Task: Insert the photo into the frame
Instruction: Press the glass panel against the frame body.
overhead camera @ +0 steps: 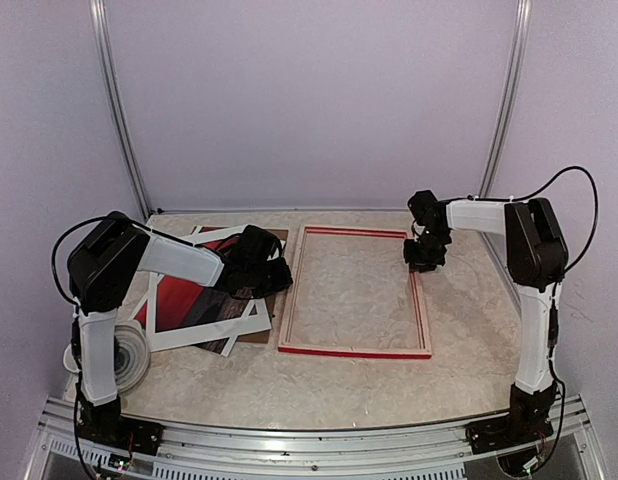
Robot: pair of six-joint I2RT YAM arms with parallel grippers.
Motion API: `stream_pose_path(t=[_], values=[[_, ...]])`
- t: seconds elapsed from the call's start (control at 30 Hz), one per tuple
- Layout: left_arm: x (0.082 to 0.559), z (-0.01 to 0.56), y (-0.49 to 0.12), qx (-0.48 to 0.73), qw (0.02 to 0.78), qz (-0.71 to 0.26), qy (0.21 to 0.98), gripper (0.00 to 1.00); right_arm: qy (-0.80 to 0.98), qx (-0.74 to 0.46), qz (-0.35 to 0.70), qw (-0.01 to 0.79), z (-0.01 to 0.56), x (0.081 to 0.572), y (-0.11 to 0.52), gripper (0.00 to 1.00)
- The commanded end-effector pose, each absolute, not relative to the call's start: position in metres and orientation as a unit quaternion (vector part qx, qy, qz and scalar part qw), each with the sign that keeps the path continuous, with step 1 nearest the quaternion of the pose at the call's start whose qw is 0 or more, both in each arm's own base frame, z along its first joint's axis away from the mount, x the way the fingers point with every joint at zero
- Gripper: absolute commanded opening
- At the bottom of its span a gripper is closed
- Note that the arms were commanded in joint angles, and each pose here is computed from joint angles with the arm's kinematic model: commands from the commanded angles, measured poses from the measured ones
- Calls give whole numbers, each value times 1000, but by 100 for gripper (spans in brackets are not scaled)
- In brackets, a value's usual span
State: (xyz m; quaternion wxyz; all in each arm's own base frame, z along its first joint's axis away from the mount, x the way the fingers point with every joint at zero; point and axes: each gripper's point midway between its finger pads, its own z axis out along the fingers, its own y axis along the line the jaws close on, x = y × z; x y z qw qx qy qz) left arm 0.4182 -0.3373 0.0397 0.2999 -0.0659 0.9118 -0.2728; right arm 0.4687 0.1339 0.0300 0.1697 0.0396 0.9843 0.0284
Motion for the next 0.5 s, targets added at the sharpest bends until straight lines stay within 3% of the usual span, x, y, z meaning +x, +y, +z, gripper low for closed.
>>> stream_pose_path(t=[0.0,0.2,0.47], values=[[418,59,-348,-47,302,-298,904,14,976,18,56,209,27,522,132,22],[415,69,-350,-38,305,-305,901,22,968,-2,51,246,46,580,129,25],[411,69,-344,-34,309,-292,904,28,973,-12,-34,226,66,534,121,36]])
